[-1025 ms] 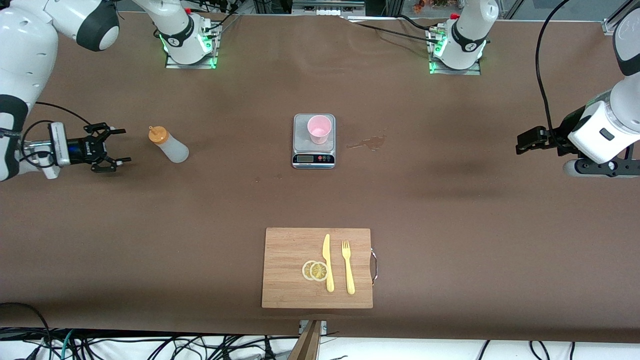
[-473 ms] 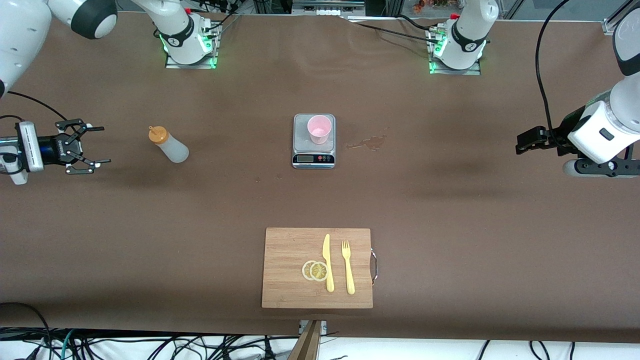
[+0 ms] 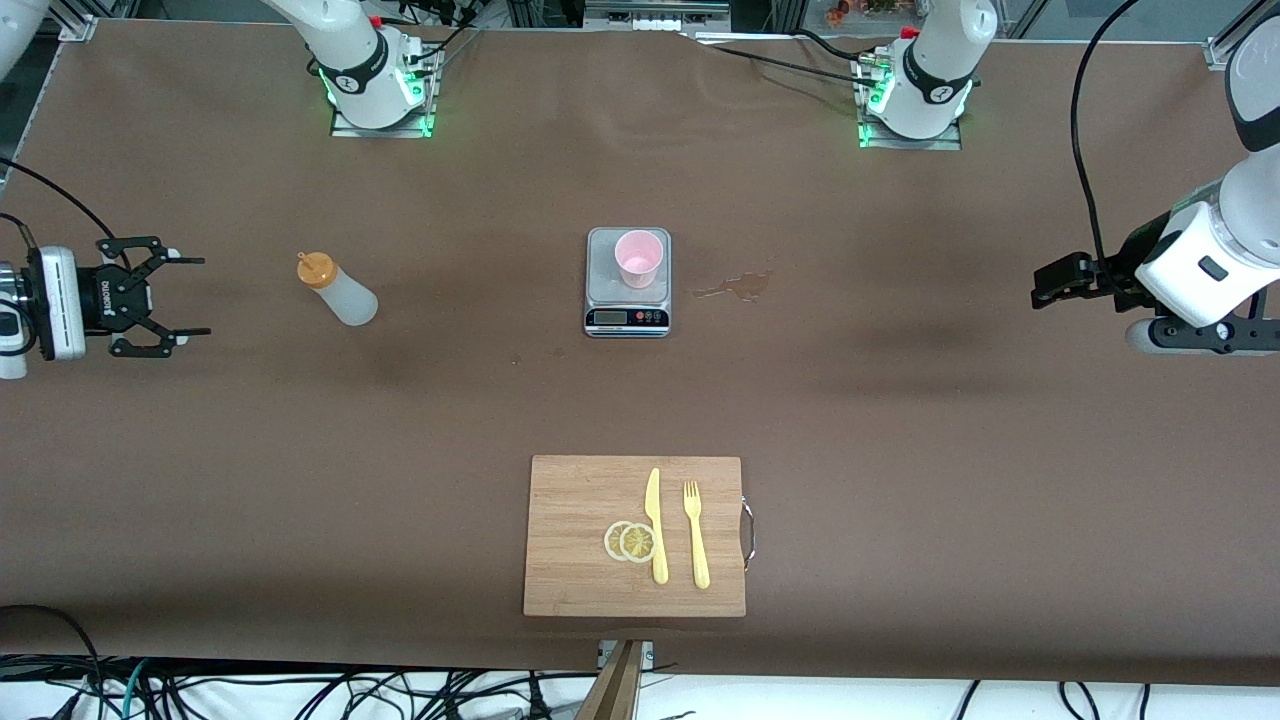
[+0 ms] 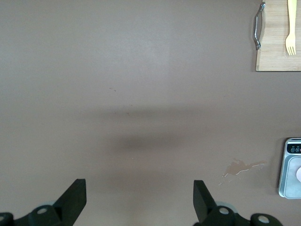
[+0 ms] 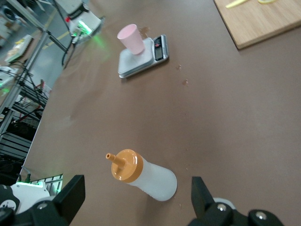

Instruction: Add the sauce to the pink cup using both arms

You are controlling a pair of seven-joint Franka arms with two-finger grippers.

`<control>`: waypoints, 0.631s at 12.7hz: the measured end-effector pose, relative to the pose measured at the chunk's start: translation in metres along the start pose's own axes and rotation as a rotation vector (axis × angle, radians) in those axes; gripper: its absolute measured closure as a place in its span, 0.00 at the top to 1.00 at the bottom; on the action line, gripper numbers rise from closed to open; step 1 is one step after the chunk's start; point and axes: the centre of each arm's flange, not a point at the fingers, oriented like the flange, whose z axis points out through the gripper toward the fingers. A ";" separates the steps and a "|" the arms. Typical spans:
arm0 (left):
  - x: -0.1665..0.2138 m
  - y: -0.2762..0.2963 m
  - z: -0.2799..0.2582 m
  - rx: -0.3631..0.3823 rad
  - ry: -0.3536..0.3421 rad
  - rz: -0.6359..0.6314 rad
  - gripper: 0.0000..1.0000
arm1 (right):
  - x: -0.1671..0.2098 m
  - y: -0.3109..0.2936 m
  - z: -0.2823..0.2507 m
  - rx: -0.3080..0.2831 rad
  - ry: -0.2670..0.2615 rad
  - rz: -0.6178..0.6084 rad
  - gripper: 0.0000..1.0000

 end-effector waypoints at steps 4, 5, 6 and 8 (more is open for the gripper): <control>0.000 0.000 0.000 0.000 0.000 0.000 1.00 | 0.065 -0.037 -0.019 -0.071 -0.142 0.227 1.00; 0.000 0.000 0.000 0.000 0.000 0.000 1.00 | 0.074 -0.045 -0.024 -0.104 -0.169 0.291 1.00; 0.000 0.000 0.000 0.000 0.000 0.000 1.00 | 0.082 -0.052 -0.026 -0.125 -0.176 0.370 1.00; 0.000 0.000 0.000 0.000 0.000 0.000 1.00 | 0.091 -0.064 -0.026 -0.156 -0.179 0.551 1.00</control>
